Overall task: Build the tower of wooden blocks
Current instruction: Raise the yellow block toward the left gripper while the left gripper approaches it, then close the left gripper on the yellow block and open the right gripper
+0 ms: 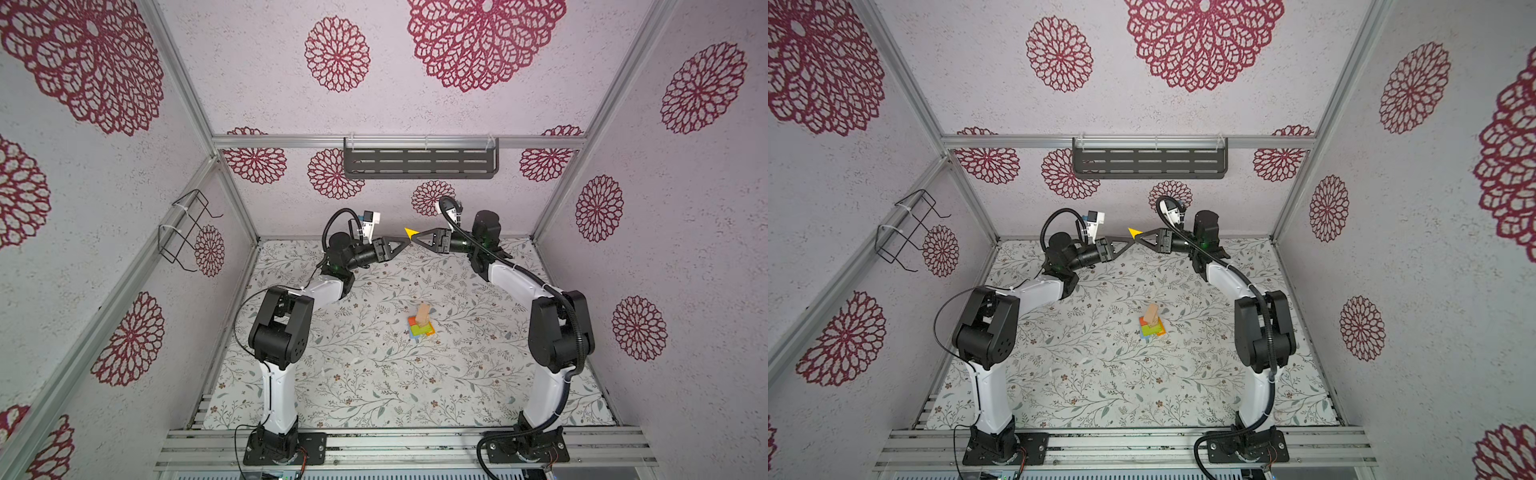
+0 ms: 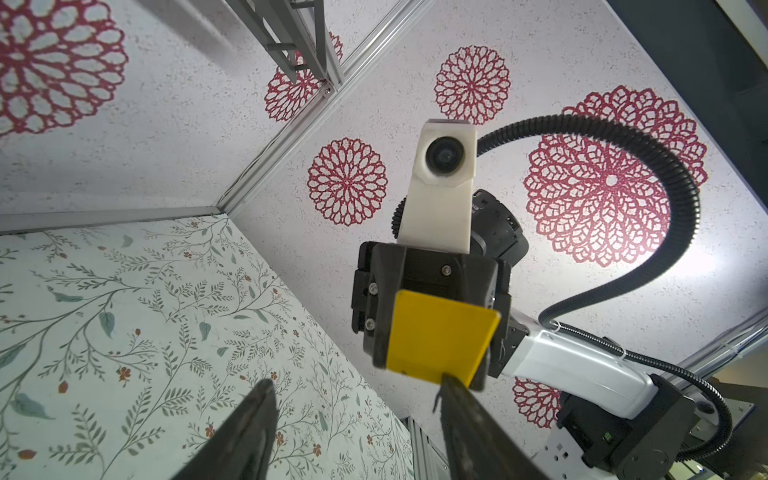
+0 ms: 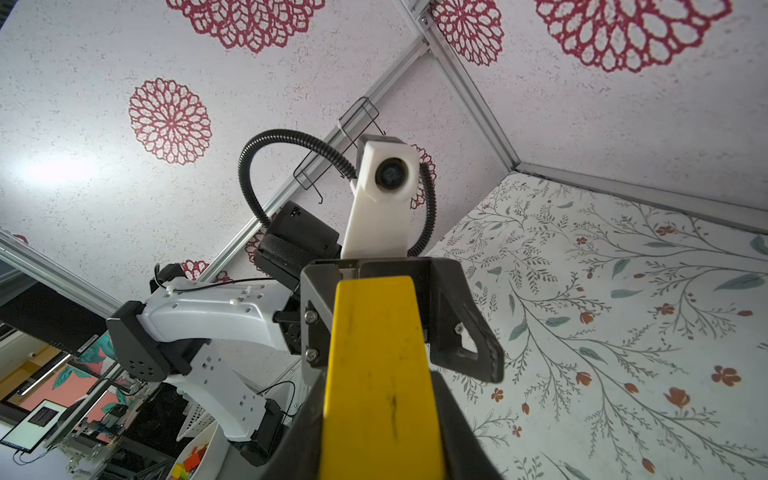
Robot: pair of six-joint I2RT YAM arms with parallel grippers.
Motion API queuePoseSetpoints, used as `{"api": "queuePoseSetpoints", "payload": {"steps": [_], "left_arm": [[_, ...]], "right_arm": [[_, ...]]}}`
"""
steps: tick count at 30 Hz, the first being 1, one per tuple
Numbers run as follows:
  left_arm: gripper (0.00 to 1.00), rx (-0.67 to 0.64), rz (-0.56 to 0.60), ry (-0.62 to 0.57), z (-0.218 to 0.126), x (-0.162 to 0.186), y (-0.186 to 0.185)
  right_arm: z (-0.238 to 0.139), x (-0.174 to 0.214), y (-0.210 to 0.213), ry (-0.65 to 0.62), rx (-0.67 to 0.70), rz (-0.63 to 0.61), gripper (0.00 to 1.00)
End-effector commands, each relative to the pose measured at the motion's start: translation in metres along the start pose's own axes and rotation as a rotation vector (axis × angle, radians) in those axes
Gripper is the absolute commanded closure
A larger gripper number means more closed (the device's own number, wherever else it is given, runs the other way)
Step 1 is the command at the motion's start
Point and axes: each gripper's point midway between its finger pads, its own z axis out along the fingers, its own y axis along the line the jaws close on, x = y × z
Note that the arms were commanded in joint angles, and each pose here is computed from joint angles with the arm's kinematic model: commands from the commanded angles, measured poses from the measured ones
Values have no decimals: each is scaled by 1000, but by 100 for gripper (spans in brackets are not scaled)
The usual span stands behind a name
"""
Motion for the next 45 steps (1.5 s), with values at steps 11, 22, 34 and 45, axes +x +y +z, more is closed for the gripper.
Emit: {"api": "queuePoseSetpoints", "payload": {"steps": [11, 22, 34, 45], "left_arm": [[43, 65, 75, -28, 1, -22, -32], [52, 81, 69, -16, 7, -17, -35], [59, 91, 58, -4, 12, -11, -34], [81, 78, 53, -4, 11, -10, -33]], "right_arm": [[6, 1, 9, 22, -14, -49, 95], [9, 5, 8, 32, -8, -52, 96], [10, 7, 8, 33, -10, -56, 96], [11, 9, 4, 35, -10, -52, 81]]}}
